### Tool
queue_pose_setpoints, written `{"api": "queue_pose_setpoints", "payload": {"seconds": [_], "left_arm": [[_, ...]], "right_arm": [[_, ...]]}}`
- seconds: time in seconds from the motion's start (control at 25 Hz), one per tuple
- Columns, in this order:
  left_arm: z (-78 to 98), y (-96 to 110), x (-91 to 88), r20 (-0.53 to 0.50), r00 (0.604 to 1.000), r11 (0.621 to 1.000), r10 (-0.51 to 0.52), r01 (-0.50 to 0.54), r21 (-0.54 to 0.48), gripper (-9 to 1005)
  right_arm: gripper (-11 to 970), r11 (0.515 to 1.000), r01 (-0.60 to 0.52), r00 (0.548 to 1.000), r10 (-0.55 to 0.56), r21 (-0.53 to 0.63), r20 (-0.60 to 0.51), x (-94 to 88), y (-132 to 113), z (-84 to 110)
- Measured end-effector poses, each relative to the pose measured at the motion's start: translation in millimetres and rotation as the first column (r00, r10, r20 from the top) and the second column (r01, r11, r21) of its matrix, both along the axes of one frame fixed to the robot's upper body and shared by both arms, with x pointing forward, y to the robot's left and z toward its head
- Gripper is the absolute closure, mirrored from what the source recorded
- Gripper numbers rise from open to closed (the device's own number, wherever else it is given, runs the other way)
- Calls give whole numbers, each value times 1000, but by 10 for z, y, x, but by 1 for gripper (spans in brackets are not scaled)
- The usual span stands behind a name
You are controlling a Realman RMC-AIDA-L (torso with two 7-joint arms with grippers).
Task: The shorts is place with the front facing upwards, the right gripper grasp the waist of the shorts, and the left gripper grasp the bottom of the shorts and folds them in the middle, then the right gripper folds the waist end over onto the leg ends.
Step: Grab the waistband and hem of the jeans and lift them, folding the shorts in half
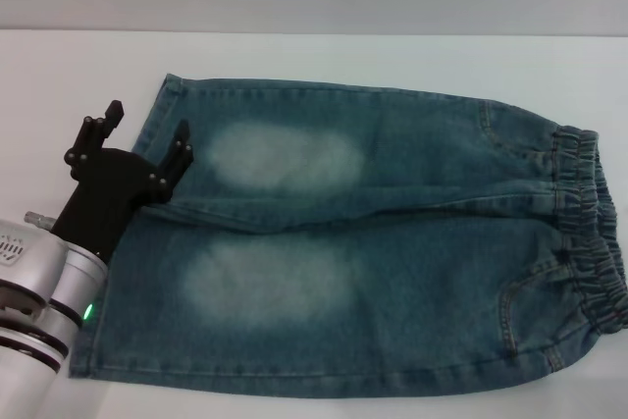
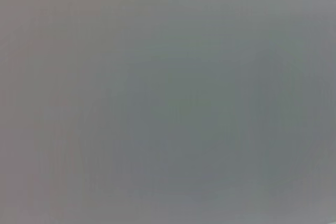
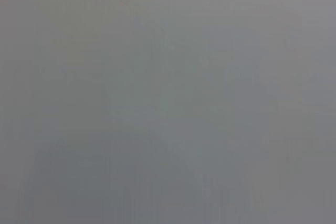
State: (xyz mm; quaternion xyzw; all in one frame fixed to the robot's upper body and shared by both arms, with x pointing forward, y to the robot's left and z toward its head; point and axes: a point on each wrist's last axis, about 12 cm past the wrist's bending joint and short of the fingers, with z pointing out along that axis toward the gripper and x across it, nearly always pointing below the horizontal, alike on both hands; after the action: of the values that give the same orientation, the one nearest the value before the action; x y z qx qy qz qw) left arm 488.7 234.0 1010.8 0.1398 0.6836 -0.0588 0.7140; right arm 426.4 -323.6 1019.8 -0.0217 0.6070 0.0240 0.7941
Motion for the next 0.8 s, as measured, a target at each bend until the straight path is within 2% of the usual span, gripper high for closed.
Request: {"api": "queue_pose_setpoints", "payload": {"seconds": [0.52, 0.68, 0.8], "left_arm": [[-8, -20, 13, -11, 1000, 1000, -11, 11, 6, 196], [32, -87, 73, -22, 999, 999, -31, 30, -22, 196], [62, -132, 128, -46, 998, 998, -38, 35, -52, 196]], "right_arm": [[204, 1000, -17, 1000, 17, 2, -2, 6, 23, -1], [204, 998, -55, 998, 54, 23, 12, 73, 52, 34], [203, 993, -91, 996, 90, 70, 19, 194, 32, 84]]}}
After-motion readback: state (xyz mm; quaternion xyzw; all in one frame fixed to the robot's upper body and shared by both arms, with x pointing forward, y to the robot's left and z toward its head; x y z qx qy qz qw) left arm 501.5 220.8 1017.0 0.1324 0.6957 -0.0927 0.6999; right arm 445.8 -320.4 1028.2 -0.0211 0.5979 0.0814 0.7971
